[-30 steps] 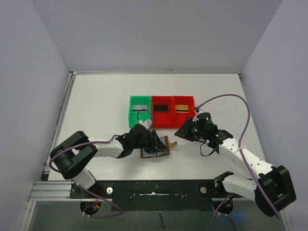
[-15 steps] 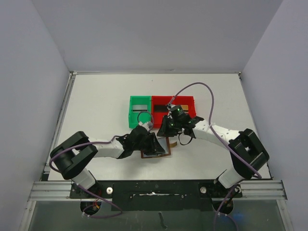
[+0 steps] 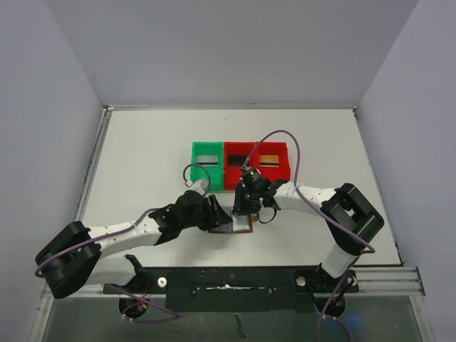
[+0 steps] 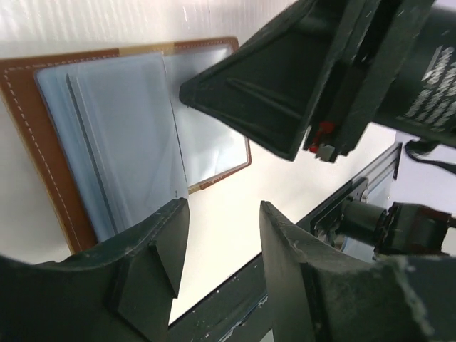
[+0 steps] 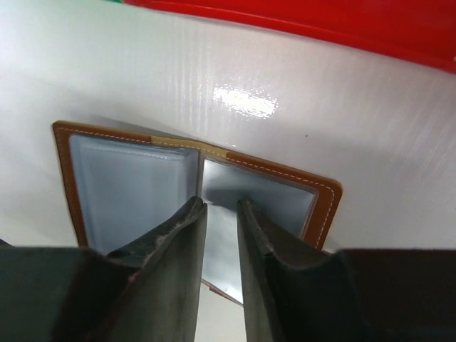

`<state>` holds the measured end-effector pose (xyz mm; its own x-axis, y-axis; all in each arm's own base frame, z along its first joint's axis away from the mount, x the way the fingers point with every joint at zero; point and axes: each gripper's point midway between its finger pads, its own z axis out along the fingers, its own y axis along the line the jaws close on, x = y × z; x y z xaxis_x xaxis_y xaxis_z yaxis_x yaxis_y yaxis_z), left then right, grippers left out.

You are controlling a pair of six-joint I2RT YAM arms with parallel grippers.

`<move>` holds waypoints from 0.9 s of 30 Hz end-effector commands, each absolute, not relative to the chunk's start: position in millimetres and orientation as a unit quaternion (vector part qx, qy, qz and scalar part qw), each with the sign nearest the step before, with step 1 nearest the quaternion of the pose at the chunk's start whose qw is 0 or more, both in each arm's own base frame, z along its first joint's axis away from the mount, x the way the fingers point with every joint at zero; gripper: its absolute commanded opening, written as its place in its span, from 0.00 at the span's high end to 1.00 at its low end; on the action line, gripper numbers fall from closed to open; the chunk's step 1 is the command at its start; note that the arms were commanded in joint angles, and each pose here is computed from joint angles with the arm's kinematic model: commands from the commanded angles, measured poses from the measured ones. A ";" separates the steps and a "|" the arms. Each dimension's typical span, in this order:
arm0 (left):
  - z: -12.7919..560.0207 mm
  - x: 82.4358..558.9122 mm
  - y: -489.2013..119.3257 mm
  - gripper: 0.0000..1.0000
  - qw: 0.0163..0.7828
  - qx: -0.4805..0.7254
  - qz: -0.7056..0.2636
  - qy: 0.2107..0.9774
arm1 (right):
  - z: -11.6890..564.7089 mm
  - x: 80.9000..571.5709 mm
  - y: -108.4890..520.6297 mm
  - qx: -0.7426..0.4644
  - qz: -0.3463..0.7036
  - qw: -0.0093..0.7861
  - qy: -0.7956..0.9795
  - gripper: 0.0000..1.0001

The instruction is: Take the credit cards out of the card holder

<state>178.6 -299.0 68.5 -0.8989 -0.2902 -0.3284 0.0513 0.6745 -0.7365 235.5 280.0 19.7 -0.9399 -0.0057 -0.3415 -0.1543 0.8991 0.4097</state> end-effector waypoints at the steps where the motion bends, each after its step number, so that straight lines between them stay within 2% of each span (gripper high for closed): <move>1: 74.5 194.5 -265.9 0.55 0.270 -0.102 -0.344 0.893 | 4.4 229.3 273.2 -0.047 0.175 0.169 0.969 0.66; 8: 79.4 205.2 -240.4 0.54 0.283 -0.137 -0.336 0.888 | 17.0 234.6 284.1 -0.045 0.187 0.187 0.963 0.42; 13: 69.9 203.5 -219.8 0.56 0.280 -0.190 -0.323 0.884 | 20.3 234.9 290.1 -0.052 0.179 0.194 0.963 0.18; 20: 72.2 202.9 -202.9 0.57 0.293 -0.218 -0.311 0.878 | 14.9 235.2 294.3 -0.064 0.126 0.198 0.970 0.11; 27: 71.9 200.9 -193.3 0.57 0.295 -0.227 -0.302 0.878 | 11.4 235.5 295.8 -0.073 0.078 0.199 0.974 0.11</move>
